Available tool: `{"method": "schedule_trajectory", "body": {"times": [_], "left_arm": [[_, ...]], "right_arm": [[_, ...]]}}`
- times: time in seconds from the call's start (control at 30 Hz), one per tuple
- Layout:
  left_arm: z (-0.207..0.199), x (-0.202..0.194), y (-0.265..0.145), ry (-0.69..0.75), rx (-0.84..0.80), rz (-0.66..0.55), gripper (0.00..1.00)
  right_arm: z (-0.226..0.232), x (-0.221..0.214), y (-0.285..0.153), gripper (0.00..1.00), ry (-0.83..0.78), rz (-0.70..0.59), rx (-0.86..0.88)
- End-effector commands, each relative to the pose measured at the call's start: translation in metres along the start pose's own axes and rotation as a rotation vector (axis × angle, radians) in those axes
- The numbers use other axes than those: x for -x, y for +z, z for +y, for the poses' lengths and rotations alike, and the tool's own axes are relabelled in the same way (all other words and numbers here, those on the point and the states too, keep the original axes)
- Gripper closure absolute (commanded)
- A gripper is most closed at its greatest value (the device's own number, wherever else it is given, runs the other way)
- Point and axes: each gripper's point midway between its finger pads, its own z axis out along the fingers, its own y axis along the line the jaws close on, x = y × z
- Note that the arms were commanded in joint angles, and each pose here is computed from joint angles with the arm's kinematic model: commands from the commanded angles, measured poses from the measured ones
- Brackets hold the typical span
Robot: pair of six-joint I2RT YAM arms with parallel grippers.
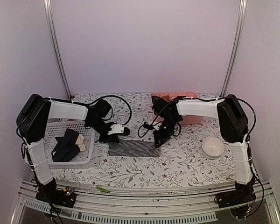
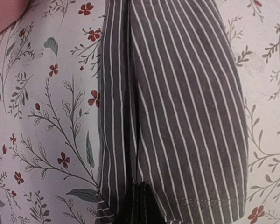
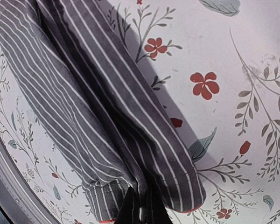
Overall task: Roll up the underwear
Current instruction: Fold the underwear at the center of the board.
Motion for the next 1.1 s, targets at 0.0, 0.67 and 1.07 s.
{"method": "schedule_trajectory", "body": {"times": [0.0, 0.67, 1.07], "left_arm": [[0.013, -0.004, 0.002, 0.001, 0.028, -0.004, 1.00], [-0.083, 0.021, -0.019, 0.043, -0.170, -0.103, 1.00], [-0.052, 0.029, -0.039, 0.031, -0.120, -0.108, 1.00]], "right_arm": [[-0.018, -0.003, 0.012, 1.00, 0.039, 0.043, -0.056], [0.081, -0.097, 0.039, 1.00, 0.136, 0.242, 0.185], [0.101, -0.087, 0.013, 1.00, 0.183, 0.176, 0.216]]}}
